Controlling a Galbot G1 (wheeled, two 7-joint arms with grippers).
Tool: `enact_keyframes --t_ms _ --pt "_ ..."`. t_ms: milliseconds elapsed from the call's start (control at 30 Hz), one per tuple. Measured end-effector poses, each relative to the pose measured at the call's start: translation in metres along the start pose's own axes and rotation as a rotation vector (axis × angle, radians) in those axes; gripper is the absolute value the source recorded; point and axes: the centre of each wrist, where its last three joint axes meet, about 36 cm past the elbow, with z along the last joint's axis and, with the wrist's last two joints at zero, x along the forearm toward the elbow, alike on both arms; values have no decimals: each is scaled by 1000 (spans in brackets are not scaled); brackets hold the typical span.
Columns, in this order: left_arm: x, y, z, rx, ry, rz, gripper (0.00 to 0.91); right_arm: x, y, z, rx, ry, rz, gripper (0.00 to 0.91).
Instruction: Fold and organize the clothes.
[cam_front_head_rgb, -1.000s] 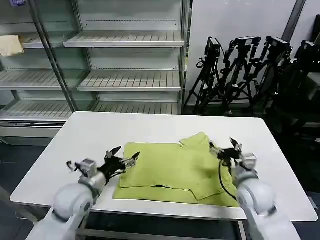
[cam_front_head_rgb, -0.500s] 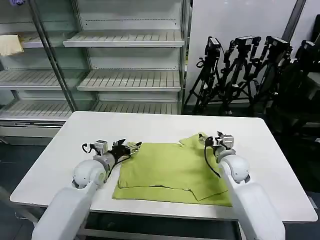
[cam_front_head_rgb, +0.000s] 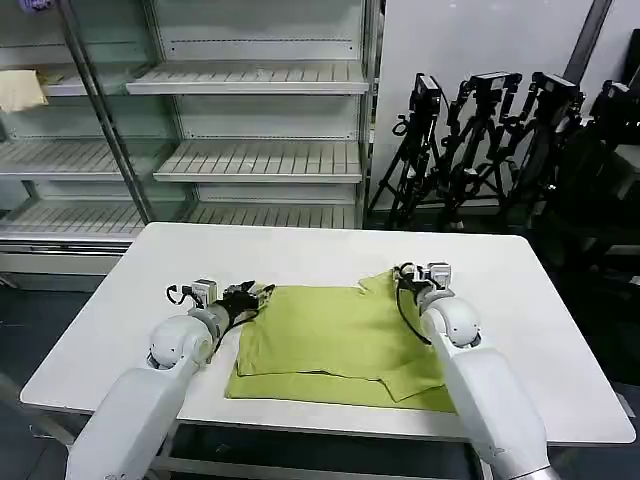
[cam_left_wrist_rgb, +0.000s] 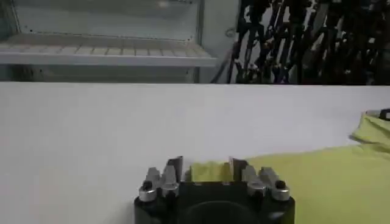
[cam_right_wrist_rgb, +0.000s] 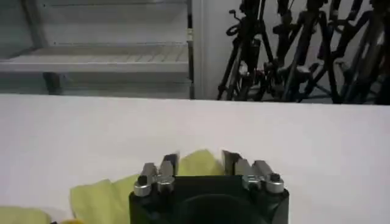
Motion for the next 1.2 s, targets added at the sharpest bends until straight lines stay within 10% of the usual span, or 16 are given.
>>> enact_keyframes --t_ms 400,433,500,533,933,967,1000,1200 --pt "-1 1 -1 6 -1 17 20 -5 -4 4 -9 15 -6 0" --pt "-1 1 -1 4 -2 17 20 -5 -5 4 -8 15 -5 101" --pt "1 2 0 2 -3 18 20 -4 -7 3 -4 11 -2 826" --pt "1 2 0 1 -4 18 20 -3 -8 2 -1 8 -1 907" --pt "5 0 6 -4 -4 24 10 -3 -8 4 29 6 10 816" --pt "5 0 7 -5 -5 25 20 -3 -8 6 29 10 10 151" --pt "5 0 7 -6 -4 25 20 -4 -7 8 29 12 9 30" --pt "4 -4 10 -7 -3 27 20 -7 -6 12 24 23 12 0"
